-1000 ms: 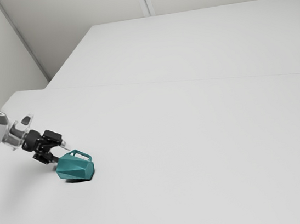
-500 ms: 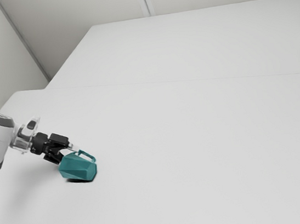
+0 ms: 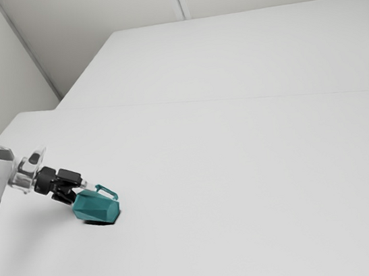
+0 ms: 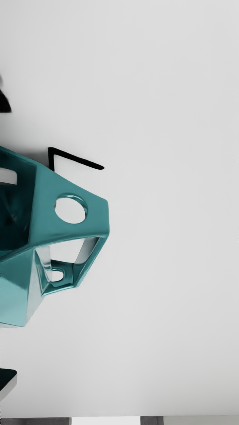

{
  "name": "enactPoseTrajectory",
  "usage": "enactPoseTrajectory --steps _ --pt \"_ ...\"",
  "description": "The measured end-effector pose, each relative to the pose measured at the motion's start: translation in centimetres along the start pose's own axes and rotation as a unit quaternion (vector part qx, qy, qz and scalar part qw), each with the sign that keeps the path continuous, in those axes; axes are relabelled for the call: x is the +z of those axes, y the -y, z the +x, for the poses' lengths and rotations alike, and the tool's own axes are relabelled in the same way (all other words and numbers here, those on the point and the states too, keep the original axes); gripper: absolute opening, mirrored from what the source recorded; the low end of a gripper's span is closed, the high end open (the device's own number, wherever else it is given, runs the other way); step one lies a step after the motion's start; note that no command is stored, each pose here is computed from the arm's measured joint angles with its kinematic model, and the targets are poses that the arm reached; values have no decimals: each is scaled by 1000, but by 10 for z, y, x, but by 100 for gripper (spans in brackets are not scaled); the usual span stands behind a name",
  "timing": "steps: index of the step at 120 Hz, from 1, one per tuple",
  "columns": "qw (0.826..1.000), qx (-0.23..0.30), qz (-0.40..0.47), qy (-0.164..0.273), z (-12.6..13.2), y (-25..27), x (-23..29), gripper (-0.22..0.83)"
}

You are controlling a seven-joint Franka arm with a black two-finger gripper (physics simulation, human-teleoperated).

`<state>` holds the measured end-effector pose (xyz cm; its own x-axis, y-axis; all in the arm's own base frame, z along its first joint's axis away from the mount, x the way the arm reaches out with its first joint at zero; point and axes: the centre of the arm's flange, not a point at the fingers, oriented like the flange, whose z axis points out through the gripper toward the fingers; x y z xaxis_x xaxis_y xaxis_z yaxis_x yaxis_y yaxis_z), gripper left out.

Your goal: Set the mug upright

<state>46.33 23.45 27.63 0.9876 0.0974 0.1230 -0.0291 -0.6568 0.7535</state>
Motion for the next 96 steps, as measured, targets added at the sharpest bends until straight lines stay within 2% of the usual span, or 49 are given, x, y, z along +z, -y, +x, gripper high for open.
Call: enactPoseTrajectory --steps 16,24,59,96 --pt "1000 10 -1 3 1 -7 7 61" --pt "1000 12 -2 2 1 -8 8 58" --pt "1000 18 0 -6 2 -6 3 16" --pt "999 33 4 -7 8 -18 1 -6"
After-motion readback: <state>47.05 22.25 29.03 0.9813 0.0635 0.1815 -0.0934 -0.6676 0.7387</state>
